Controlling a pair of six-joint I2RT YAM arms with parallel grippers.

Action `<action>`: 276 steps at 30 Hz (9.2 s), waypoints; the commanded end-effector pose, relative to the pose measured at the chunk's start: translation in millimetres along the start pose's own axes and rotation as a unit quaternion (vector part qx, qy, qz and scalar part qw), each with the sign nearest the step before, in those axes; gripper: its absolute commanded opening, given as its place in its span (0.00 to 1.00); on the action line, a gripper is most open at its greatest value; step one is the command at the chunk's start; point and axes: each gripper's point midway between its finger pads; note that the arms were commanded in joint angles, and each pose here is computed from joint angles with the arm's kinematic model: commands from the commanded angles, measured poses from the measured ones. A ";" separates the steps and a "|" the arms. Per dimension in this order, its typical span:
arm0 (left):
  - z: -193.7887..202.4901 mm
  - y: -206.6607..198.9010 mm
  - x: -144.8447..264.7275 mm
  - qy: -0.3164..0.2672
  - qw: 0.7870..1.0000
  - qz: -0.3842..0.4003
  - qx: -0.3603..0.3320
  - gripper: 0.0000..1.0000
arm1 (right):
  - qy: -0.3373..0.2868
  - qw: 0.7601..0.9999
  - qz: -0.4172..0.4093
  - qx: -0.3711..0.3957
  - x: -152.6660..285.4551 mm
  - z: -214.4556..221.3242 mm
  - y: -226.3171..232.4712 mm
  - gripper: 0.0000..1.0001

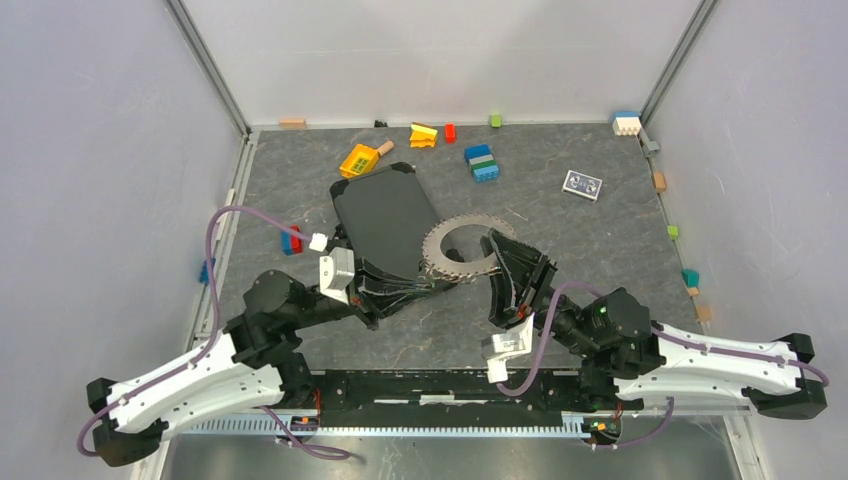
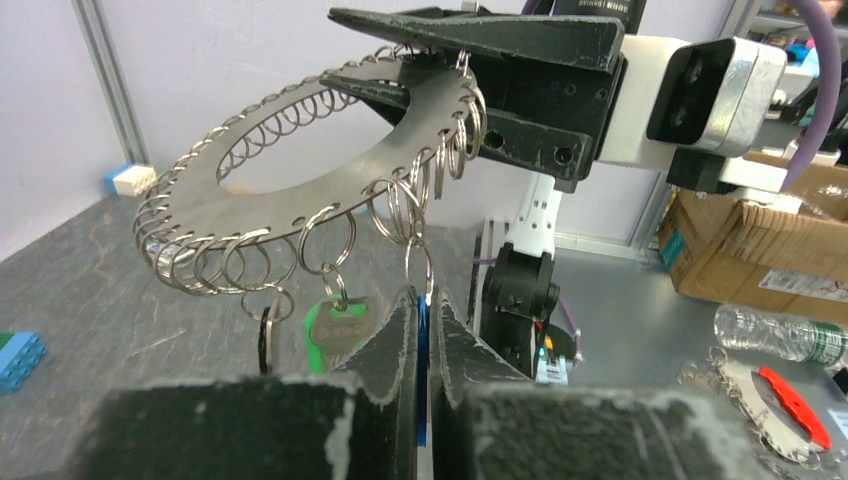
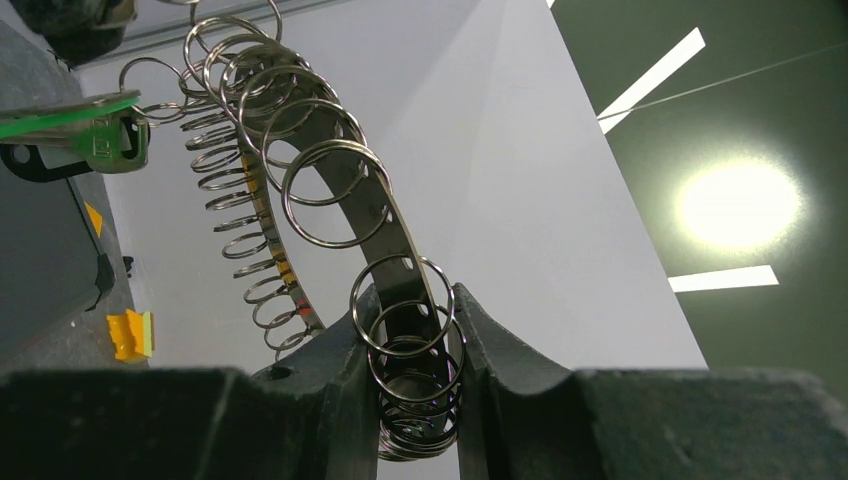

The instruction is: Remove the keys from the keyring

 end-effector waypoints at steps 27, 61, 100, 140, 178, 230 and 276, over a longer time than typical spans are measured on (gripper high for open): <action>-23.6 26.5 21.6 0.208 0.964 -0.112 -0.125 0.02 | 0.020 0.993 0.033 -0.112 21.6 7.3 18.6 0.00; -39.2 69.6 -0.7 0.388 0.863 -0.103 -0.306 0.02 | -0.044 0.923 -0.037 -0.381 54.7 -33.7 95.7 0.56; -9.1 54.1 -30.3 0.340 0.821 0.046 -0.456 0.02 | -0.110 0.848 0.017 -0.518 32.5 -63.8 69.0 0.41; -2.0 43.6 -30.2 0.364 0.889 -0.017 -0.279 0.02 | -0.031 0.876 0.061 -0.478 9.6 -35.6 62.7 0.50; 1.5 35.1 -25.9 0.363 0.890 0.009 -0.278 0.02 | -0.015 0.862 0.060 -0.503 -6.0 -39.7 71.7 0.18; 24.9 47.2 -25.5 0.384 0.874 0.019 -0.296 0.02 | -0.030 0.862 0.081 -0.499 13.0 -30.3 51.1 0.00; 6.0 64.7 -36.5 0.311 0.884 -0.034 -0.348 0.02 | 0.029 0.815 0.081 -0.572 20.6 -14.8 49.3 0.24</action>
Point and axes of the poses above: each gripper's point midway between its finger pads, its own x axis back along the fingers, its own y axis along the line the jaws close on, z = x × y, and after that the axes turned 13 degrees about x, right-handed
